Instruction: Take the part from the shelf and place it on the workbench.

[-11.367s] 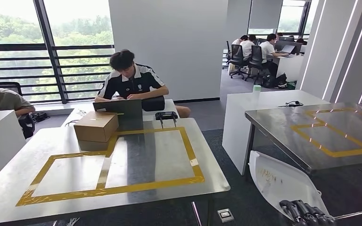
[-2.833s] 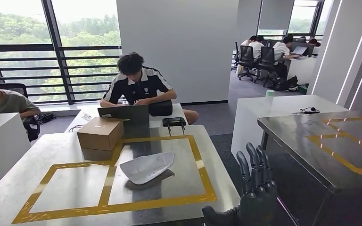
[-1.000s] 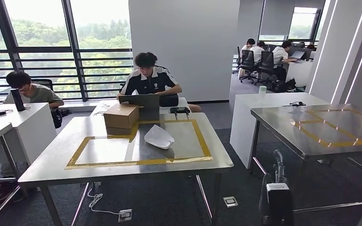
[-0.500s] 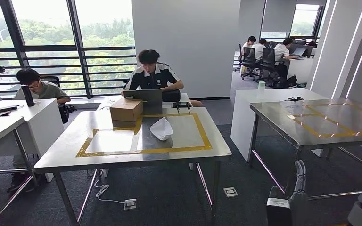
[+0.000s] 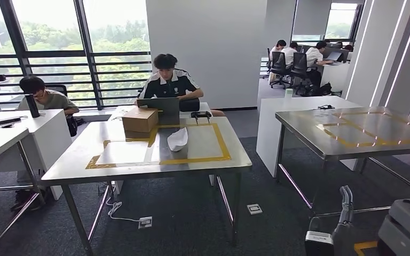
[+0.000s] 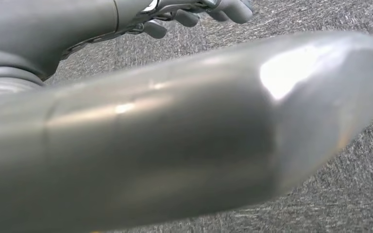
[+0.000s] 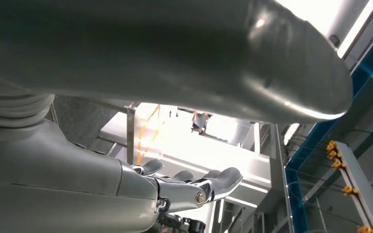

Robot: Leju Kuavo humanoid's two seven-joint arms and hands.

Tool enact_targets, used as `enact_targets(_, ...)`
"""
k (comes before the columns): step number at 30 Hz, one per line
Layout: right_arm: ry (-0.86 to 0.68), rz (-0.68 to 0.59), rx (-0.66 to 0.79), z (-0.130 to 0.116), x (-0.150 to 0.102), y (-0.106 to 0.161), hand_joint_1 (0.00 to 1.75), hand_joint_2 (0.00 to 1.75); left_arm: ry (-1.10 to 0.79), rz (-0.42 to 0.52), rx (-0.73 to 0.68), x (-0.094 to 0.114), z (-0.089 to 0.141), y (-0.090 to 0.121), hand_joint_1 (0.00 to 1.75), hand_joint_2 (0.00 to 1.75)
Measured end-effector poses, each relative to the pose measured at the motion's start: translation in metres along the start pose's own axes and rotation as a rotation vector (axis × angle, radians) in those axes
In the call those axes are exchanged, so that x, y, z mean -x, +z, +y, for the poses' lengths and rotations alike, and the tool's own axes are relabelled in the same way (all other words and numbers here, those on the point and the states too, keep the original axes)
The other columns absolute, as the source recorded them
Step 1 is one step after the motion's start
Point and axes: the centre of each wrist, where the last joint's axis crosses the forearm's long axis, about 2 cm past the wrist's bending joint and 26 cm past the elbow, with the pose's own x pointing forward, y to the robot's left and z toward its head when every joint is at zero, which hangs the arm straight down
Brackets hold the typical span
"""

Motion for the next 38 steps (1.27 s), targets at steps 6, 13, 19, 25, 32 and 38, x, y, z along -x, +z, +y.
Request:
enact_targets(6, 0.032, -0.026, 0.004, -0.001, -0.004, 0.002, 0.0, 0.0, -0.002, -0.001, 0.009, 0.0, 0.0, 0.0, 0.0, 0.0)
enact_targets(13, 0.043, -0.034, 0.011, -0.001, -0.006, 0.0, 0.0, 0.0, -0.003, -0.016, 0.003, -0.006, 0.003, -0.004, 0.0, 0.0)
enact_targets(19, 0.046, -0.037, 0.007, 0.0, -0.007, -0.001, 0.0, 0.0, -0.002, -0.017, 0.005, -0.007, 0.002, -0.004, 0.0, 0.0)
enact_targets(25, 0.046, -0.039, -0.001, 0.0, -0.007, -0.002, 0.0, 0.0, -0.001, -0.015, 0.007, -0.006, 0.002, -0.003, 0.0, 0.0)
enact_targets(32, 0.045, -0.055, -0.001, 0.002, -0.007, -0.01, 0.0, 0.0, 0.011, -0.003, 0.003, -0.003, 0.001, -0.002, 0.0, 0.0)
enact_targets(38, 0.044, -0.056, -0.004, 0.005, -0.007, -0.011, 0.0, 0.0, 0.024, -0.005, -0.006, 0.0, 0.001, -0.001, 0.0, 0.0)
